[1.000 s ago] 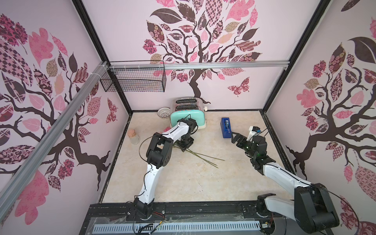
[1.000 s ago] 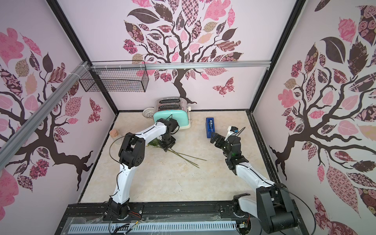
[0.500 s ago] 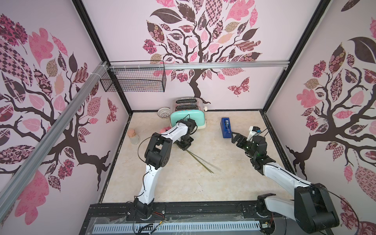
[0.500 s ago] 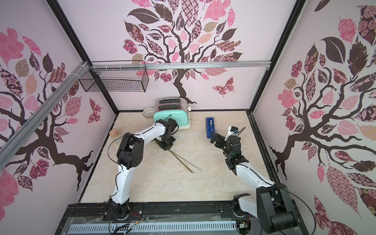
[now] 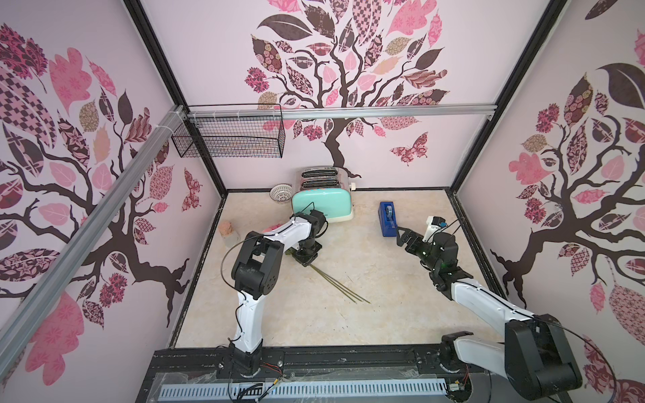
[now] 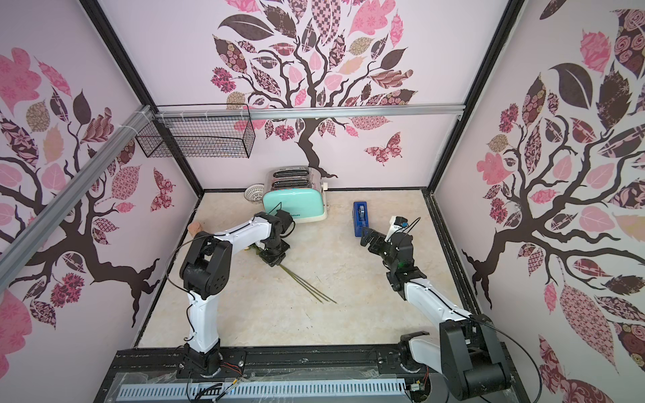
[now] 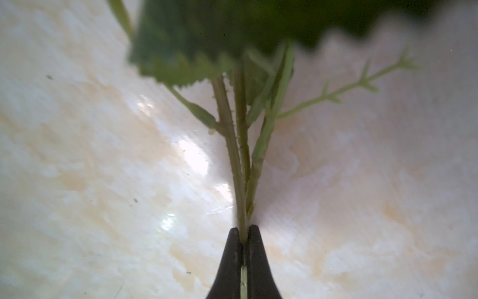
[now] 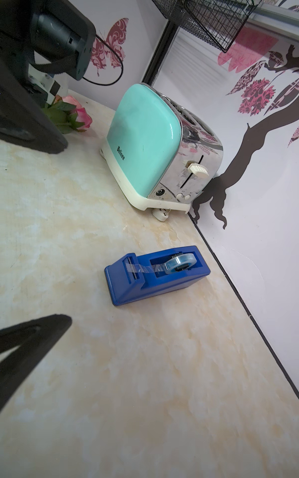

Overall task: Wrap bouquets with tape
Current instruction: Pick up the unwrapped bouquet from the center of the board.

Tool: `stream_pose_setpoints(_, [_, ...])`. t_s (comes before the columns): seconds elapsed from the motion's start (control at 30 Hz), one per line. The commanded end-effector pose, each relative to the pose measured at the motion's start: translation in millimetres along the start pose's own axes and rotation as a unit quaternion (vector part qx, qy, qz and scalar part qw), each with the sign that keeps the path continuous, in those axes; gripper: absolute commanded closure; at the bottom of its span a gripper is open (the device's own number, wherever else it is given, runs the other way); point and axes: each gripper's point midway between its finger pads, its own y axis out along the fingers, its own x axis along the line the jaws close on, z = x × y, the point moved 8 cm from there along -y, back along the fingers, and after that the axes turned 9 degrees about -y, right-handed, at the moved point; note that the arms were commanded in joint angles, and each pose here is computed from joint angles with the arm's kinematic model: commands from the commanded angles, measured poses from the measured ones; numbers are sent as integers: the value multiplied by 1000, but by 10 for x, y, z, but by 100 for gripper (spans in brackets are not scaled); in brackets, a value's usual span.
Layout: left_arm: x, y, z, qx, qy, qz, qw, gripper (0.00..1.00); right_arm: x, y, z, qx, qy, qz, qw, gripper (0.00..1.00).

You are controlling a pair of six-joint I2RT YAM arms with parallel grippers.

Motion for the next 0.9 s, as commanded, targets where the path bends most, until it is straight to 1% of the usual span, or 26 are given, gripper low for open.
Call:
stream_pose_setpoints(0.0, [30, -314, -75, -18, 4, 72, 997, 100, 86, -9, -29, -5, -11, -37, 999, 0])
stream_pose_setpoints(0.17, [95, -527, -116, -22, 11, 153, 988, 100, 178, 66, -37, 23, -18, -65, 997, 0])
stream_pose_setpoints(0.23, [104, -561, -111, -13, 18, 189, 982, 100, 282, 83, -38, 35, -30, -79, 996, 0])
stream_pose_setpoints(0.3, [99, -611, -106, -8, 33, 237, 971, 100, 481, 87, -18, 49, -56, -107, 991, 0])
stream_pose_setpoints(0.4, [189, -679, -157, -38, 45, 240, 969, 100, 706, 126, 28, 76, -78, -129, 986, 0])
stream_pose_setpoints(0.47, [239, -714, -189, -48, 57, 233, 970, 100, 797, 160, 52, 92, -75, -151, 981, 0])
stream_pose_setpoints(0.53, [259, -745, -191, -53, 72, 242, 966, 100, 927, 195, 81, 106, -79, -175, 976, 0])
stream_pose_setpoints(0.6, [272, -766, -189, -56, 85, 254, 962, 100, 1092, 259, 157, 135, -86, -200, 967, 0])
stream_pose_setpoints(0.67, [271, -769, -184, -54, 94, 264, 958, 100, 1225, 322, 252, 165, -72, -232, 956, 0])
stream_pose_setpoints(0.73, [258, -791, -167, -47, 107, 279, 953, 100, 1336, 383, 357, 194, -54, -272, 941, 0])
stream_pose_setpoints(0.87, [224, -862, -121, -37, 143, 317, 937, 100, 1490, 481, 583, 251, -16, -343, 905, 0])
